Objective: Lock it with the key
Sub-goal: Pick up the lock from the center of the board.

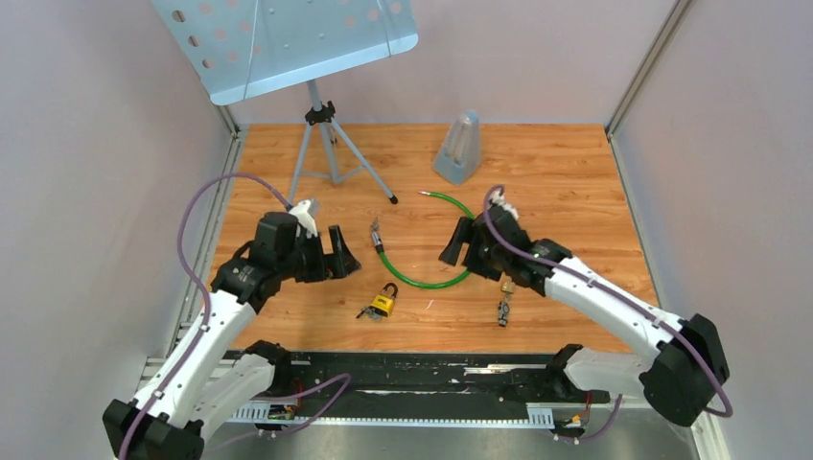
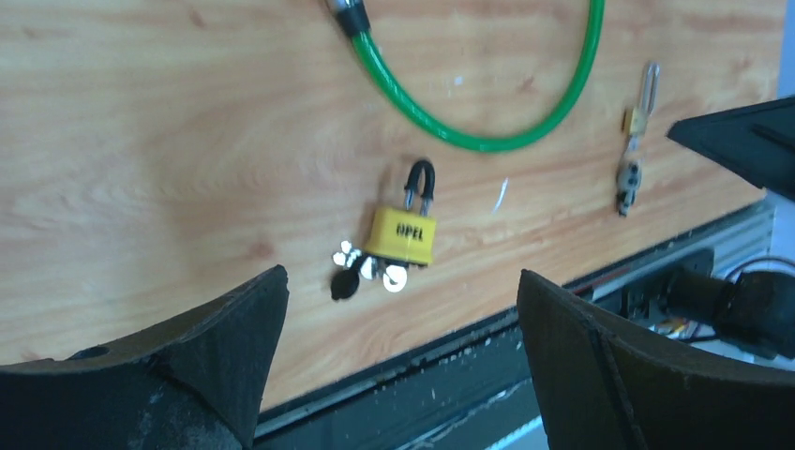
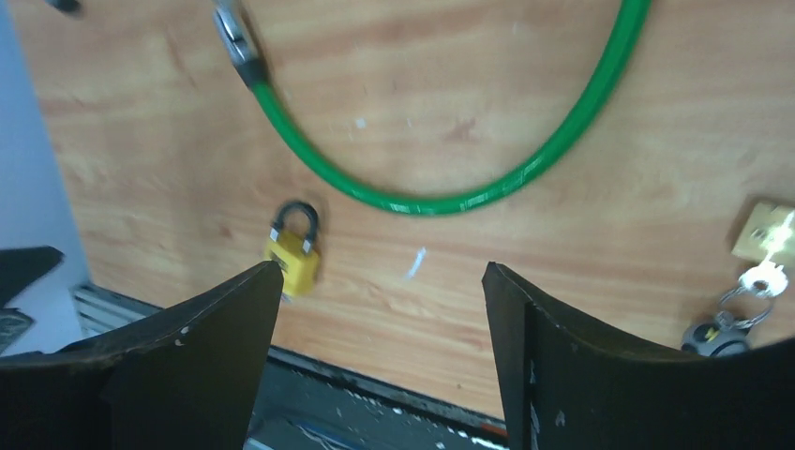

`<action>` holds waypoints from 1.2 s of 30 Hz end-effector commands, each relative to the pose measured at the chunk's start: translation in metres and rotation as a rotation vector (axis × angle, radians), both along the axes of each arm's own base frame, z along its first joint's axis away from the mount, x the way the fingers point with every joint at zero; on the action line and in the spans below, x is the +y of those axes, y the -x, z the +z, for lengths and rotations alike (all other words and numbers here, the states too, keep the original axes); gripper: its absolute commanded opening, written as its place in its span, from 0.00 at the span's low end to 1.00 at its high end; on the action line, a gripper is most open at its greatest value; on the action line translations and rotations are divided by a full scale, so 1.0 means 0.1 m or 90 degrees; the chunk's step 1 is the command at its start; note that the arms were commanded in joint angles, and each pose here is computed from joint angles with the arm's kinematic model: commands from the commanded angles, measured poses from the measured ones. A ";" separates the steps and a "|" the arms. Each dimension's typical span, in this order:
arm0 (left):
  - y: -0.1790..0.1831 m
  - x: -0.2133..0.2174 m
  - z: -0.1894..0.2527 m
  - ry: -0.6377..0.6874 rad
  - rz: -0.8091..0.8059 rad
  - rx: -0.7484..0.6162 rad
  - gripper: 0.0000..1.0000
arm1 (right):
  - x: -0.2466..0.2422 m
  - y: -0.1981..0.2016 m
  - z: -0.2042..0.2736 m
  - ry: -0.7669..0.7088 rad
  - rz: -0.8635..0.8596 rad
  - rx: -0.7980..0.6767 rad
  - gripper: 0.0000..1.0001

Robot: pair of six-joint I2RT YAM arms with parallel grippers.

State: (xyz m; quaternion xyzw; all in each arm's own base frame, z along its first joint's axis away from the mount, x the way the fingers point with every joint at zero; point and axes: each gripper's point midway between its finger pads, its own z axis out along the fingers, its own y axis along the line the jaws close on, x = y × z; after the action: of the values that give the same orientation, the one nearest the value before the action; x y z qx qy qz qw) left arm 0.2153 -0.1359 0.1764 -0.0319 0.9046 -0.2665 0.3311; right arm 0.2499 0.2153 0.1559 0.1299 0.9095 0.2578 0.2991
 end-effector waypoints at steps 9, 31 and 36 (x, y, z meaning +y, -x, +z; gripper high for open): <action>0.29 0.07 -0.13 0.003 0.054 -0.054 0.98 | 1.20 0.75 -0.59 -0.018 0.254 0.001 0.57; 0.18 0.06 0.12 0.013 0.084 -0.056 1.00 | 1.50 0.40 -0.83 -0.047 0.547 -0.119 0.53; 0.17 0.07 0.17 -0.006 0.075 -0.049 1.00 | 1.41 0.36 -0.76 -0.125 0.605 -0.153 0.54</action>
State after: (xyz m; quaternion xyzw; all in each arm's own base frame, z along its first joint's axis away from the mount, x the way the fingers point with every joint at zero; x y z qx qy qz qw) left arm 0.1931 -0.1282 0.1710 -0.0750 0.8977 -0.2389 0.3625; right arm 0.2100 0.3495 0.0604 -0.2430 0.8604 0.3926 0.2157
